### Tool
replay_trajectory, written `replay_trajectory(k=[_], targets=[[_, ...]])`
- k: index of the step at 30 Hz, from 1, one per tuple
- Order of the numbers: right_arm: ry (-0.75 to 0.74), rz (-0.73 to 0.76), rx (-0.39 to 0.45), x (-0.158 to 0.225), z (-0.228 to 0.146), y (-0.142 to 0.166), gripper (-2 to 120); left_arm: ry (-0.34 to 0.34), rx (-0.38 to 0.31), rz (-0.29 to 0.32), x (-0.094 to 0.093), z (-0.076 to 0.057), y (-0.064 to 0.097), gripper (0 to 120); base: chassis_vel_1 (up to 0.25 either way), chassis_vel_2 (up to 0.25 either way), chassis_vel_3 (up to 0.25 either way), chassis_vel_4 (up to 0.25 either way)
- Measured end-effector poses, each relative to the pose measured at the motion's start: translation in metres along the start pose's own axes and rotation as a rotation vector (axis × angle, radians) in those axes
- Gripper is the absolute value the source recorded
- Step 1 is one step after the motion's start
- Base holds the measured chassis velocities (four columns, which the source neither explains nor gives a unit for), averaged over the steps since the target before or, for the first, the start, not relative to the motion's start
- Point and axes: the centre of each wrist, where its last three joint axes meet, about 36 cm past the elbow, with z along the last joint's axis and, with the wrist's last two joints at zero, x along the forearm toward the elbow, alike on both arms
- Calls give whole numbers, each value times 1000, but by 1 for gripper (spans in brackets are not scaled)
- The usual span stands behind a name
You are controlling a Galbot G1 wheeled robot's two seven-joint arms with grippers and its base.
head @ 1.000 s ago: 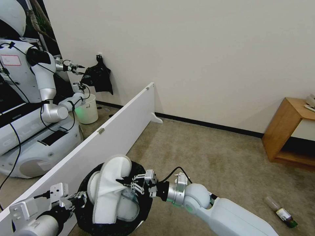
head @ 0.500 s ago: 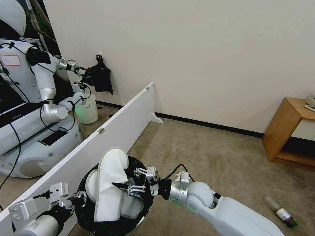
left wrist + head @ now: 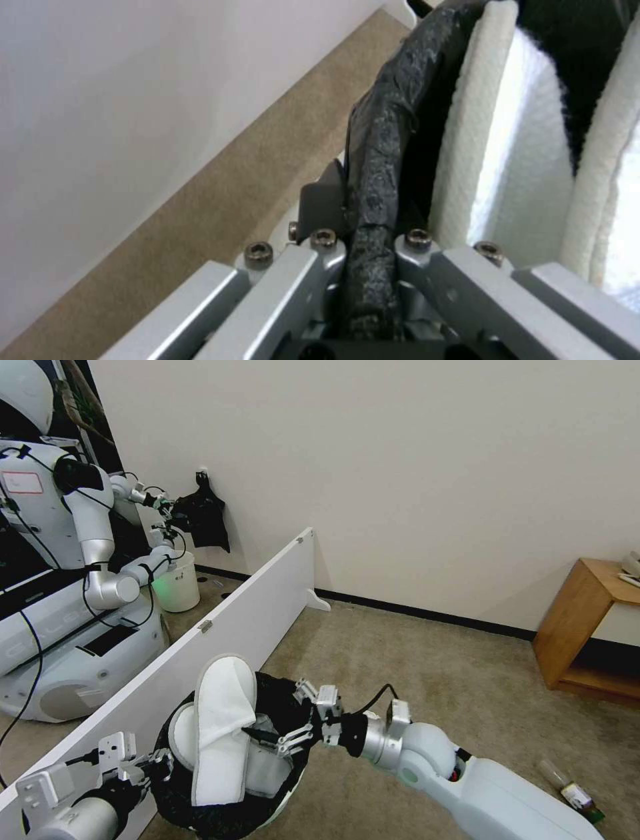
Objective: Pick up the trash bin, then pick up the garbage from the floor and place it into the trash bin.
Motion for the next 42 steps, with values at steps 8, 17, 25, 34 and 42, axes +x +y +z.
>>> replay_trajectory(k=[8,17,25,34,42], targets=[[-16,46,16,28,-13,4,100,2,-2,-13,-2,1,2,2,0,0,0,0],[-28,218,113,86,-47,2,100,6,-11,-32,-5,3,5,2,0,0,0,0],[-26,543,245,144,-80,14,100,-5,-10,-39,-9,5,4,2,0,0,0,0],[100,866,319,190,-66,64,100,-13,-11,-38,-10,3,5,2,0,0,0,0],[188,1088,318,206,-47,117,100,-10,-17,-47,-9,5,8,2,0,0,0,0]])
